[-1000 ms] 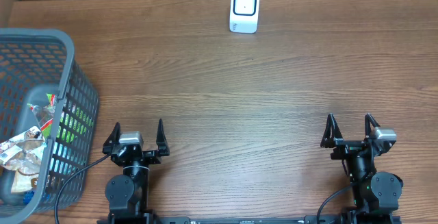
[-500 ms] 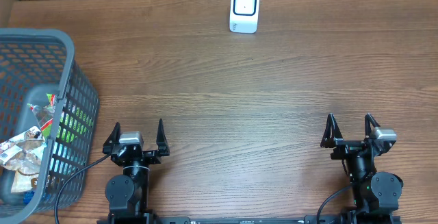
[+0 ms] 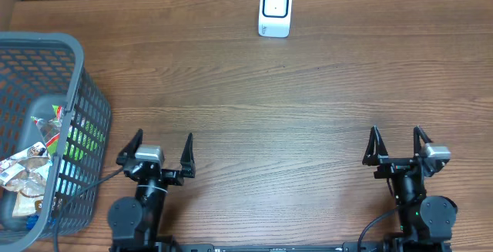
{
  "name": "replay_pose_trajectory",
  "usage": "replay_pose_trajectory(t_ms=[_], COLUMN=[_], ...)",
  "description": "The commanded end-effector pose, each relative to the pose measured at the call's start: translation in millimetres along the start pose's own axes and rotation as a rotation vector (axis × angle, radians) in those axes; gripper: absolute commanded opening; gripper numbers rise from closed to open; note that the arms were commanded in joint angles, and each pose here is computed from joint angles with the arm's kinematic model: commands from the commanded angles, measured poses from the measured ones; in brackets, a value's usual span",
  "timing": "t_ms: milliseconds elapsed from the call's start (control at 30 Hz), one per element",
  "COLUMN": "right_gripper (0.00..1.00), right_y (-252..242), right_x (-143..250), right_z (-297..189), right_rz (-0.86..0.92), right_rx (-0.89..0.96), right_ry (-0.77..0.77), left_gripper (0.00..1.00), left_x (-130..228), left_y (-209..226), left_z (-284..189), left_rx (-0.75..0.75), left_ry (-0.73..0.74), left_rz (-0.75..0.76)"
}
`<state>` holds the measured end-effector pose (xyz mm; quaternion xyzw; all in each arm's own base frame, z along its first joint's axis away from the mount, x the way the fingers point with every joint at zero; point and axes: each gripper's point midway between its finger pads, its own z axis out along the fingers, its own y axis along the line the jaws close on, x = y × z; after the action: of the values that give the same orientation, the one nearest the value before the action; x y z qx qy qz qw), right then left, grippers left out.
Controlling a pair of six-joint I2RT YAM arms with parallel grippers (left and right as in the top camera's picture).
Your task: Scan the item barcode
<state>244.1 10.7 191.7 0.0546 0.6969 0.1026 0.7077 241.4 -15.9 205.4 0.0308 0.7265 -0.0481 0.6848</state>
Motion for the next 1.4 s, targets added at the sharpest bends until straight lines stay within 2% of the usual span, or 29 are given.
replay_pose_trajectory(t_ms=[0, 233, 433, 533, 667, 800, 933, 1067, 1133, 1233, 1367], right_gripper=[1.00, 1.00, 1.00, 1.00, 1.00, 1.00, 1.00, 1.00, 1.00, 1.00, 1.00], right_y=[18, 28, 41, 53, 62, 63, 59, 61, 65, 64, 65], right_x=[-53, -90, -114, -130, -141, -140, -128, -106, -93, -84, -83], right_z=[-11, -25, -28, -19, 0, 26, 45, 62, 67, 71, 72], right_rz=[-0.011, -0.011, -0.031, -0.027, -0.029, 0.008, 0.053, 0.101, 0.132, 0.143, 0.147], right_rx=[-0.056, -0.058, -0.076, -0.109, -0.127, -0.090, -0.043, -0.058, -0.089, -0.086, -0.092], right_ry=[-0.114, -0.106, -0.011, 0.083, 0.254, 0.532, 0.771, 0.892, 0.946, 0.979, 0.982], left_gripper=[1.00, 1.00, 1.00, 1.00, 1.00, 1.00, 0.99, 1.00, 1.00, 1.00, 1.00], left_x=[-49, -105, -144, -162, -180, -193, -194, -198, -208, -237, -255], left_y=[-14, -30, -33, -32, -26, -13, -9, -7, 1, 44, 105], left_z=[-1, 17, 37, 45, 58, 70, 77, 85, 83, 60, 17], left_rx=[0.074, 0.180, 0.212, 0.209, 0.177, 0.127, 0.121, 0.120, 0.064, -0.196, -0.536], left_ry=[-0.039, 0.099, 0.318, 0.437, 0.579, 0.649, 0.650, 0.624, 0.600, 0.542, 0.485], left_rz=[0.026, -0.009, -0.070, -0.096, -0.121, -0.083, -0.038, -0.024, -0.038, -0.143, -0.245])
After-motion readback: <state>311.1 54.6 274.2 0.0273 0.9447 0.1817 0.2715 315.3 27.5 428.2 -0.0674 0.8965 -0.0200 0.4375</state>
